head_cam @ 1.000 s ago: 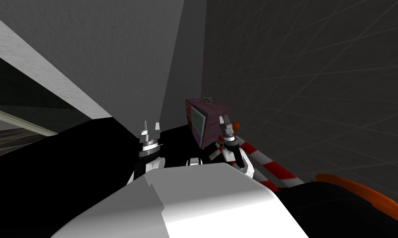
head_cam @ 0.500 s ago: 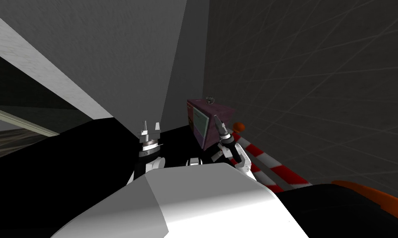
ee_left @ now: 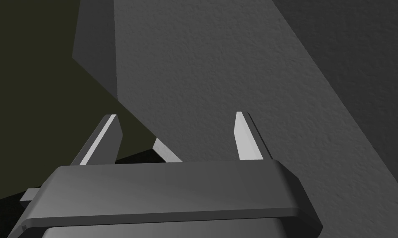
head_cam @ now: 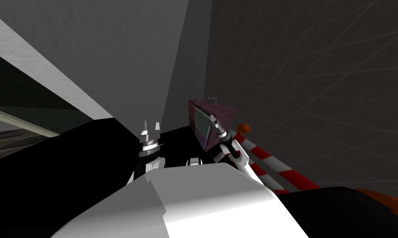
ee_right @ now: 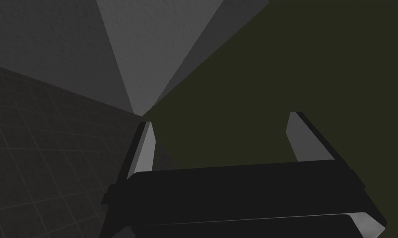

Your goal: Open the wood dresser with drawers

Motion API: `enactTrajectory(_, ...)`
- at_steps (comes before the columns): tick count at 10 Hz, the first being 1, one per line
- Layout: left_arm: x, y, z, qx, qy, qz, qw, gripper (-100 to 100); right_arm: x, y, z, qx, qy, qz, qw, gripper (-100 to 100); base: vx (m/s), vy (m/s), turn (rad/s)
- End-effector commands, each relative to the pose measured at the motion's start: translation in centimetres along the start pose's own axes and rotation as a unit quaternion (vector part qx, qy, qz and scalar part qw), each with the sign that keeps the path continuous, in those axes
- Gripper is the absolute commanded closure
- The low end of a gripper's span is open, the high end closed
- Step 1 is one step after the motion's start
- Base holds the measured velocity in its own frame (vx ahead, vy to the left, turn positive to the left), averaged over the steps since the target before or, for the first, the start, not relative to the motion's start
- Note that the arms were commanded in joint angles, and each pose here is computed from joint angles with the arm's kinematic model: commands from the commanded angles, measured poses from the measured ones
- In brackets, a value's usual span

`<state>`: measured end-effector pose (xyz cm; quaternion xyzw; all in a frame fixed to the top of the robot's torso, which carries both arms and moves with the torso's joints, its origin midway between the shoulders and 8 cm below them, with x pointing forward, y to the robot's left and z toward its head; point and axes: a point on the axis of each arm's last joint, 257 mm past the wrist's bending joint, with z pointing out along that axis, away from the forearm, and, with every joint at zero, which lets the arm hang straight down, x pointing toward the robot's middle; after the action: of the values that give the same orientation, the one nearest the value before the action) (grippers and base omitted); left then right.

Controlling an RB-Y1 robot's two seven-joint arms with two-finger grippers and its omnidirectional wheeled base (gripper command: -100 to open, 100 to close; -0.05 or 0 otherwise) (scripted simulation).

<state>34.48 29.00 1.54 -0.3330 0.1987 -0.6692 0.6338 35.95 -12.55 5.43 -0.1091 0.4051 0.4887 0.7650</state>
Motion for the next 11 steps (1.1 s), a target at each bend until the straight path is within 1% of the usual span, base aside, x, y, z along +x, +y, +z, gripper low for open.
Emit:
enactTrajectory(1,0.0,0.0,0.0,0.000,0.000,0.000,1.0000,0,1.8,0.4,0.6,-0.022,0.034,-0.044,0.9982,-100,0.044,0.090,-0.002)
enactTrajectory(2,0.0,0.0,0.0,0.000,0.000,0.000,1.0000,0,3.0,0.6,1.0,-0.041,0.058,-0.074,0.9946,-100,0.068,0.099,-0.004)
enactTrajectory(3,0.0,0.0,0.0,0.000,0.000,0.000,1.0000,0,3.2,0.6,0.9,-0.043,0.063,-0.082,0.9937,-100,0.070,0.082,-0.002)
enactTrajectory(4,0.0,0.0,0.0,0.000,0.000,0.000,1.0000,0,4.4,0.7,1.2,-0.062,0.087,-0.113,0.9879,-100,0.065,0.078,-0.007)
enactTrajectory(5,0.0,0.0,0.0,0.000,0.000,0.000,1.0000,0,4.7,0.7,1.1,-0.063,0.091,-0.120,0.9865,-100,0.050,0.076,-0.003)
enactTrajectory(6,0.0,0.0,0.0,0.000,0.000,0.000,1.0000,0,5.9,0.7,1.3,-0.083,0.115,-0.152,0.9782,-100,0.068,0.089,-0.014)
enactTrajectory(7,0.0,0.0,0.0,0.000,0.000,0.000,1.0000,0,6.2,0.6,1.2,-0.084,0.119,-0.159,0.9763,-100,0.061,0.080,-0.006)
enactTrajectory(8,0.0,0.0,0.0,0.000,0.000,0.000,1.0000,0,7.4,0.4,1.2,-0.103,0.144,-0.192,0.9654,-100,0.074,0.086,-0.015)
enactTrajectory(9,0.0,0.0,0.0,0.000,0.000,0.000,1.0000,0,7.6,0.4,1.1,-0.105,0.148,-0.198,0.9632,-100,0.068,0.084,-0.008)
enactTrajectory(10,0.0,0.0,0.0,0.000,0.000,0.000,1.0000,0,8.8,0.0,0.9,-0.123,0.172,-0.230,0.9499,-100,0.076,0.112,-0.020)
enactTrajectory(11,0.0,0.0,0.0,0.000,0.000,0.000,1.0000,0,9.0,-0.1,0.8,-0.125,0.176,-0.237,0.9471,-100,0.060,0.096,-0.014)
